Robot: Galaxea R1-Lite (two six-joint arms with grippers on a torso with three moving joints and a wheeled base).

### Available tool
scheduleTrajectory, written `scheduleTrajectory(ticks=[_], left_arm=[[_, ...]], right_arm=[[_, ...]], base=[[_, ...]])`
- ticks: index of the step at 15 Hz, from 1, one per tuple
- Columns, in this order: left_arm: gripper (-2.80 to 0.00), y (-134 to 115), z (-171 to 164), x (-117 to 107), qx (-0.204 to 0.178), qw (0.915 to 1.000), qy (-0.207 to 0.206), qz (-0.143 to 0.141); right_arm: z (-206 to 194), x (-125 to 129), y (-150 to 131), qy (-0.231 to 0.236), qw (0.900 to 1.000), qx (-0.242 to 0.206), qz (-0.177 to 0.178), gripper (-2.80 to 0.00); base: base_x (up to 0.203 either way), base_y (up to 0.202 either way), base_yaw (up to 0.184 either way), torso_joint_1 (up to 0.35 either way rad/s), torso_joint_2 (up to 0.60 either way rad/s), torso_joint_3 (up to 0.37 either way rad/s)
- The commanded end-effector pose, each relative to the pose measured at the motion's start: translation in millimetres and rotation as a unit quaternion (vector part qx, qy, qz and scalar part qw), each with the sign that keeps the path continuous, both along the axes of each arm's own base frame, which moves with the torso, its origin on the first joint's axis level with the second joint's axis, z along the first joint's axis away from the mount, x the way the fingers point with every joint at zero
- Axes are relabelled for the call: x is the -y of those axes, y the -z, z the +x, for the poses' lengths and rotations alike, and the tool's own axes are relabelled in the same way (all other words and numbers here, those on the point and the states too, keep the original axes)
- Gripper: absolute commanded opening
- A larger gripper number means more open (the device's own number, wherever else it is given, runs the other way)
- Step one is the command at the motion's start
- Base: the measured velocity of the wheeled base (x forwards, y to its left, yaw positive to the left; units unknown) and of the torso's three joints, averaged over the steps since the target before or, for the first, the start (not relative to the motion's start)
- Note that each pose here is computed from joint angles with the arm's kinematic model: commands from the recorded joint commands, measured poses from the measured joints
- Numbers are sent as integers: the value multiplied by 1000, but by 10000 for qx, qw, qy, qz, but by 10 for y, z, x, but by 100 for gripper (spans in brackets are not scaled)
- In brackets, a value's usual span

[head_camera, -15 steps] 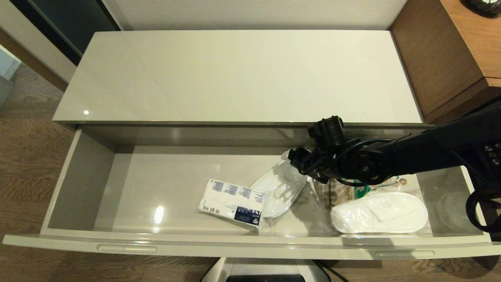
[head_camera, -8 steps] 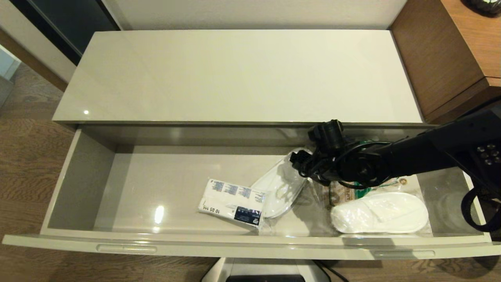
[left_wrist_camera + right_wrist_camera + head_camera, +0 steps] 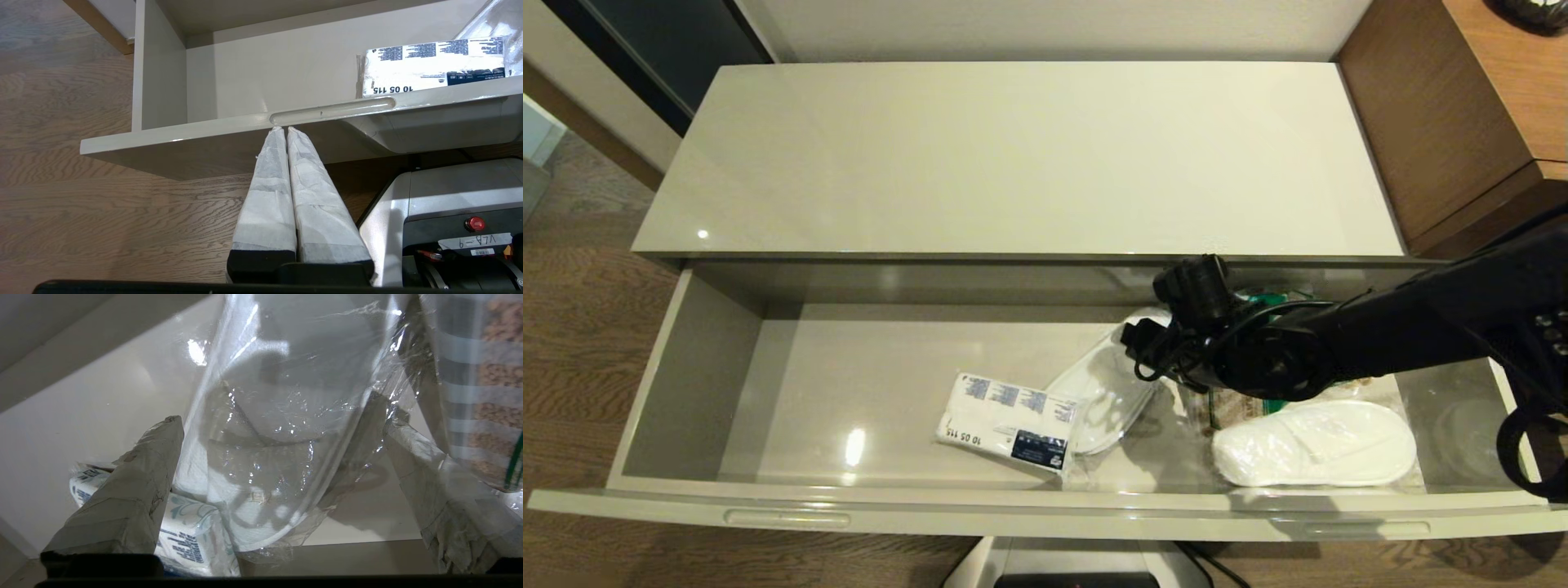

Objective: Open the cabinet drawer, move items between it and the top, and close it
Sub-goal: Take out the disposable slippers from the drawer

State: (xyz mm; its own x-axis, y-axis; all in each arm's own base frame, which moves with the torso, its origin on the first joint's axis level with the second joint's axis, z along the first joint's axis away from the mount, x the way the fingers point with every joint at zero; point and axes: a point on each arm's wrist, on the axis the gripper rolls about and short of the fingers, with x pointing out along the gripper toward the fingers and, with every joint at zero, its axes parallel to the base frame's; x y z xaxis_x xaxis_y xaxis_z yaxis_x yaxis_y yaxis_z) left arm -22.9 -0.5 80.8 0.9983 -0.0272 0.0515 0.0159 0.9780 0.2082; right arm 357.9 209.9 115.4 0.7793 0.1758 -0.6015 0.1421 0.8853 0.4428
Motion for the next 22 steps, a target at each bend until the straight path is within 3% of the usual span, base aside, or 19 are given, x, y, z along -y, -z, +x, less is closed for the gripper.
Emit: scheduleTrajectory(ticks=[1, 15, 22], left_arm=[[-280, -1, 1, 0, -4, 10000, 2, 7], [-280, -1, 1, 0, -4, 10000, 2, 7], [-280, -1, 1, 0, -4, 10000, 2, 7]], right_arm=[[34, -39, 163, 6, 9998, -159, -76, 0], [93, -91, 419, 56, 9993, -260, -253, 0], [79, -96, 400, 43, 9993, -226, -297, 0]], base=[[0, 0, 0, 0, 0, 0], [0, 0, 0, 0, 0, 0], [0, 0, 0, 0, 0, 0]])
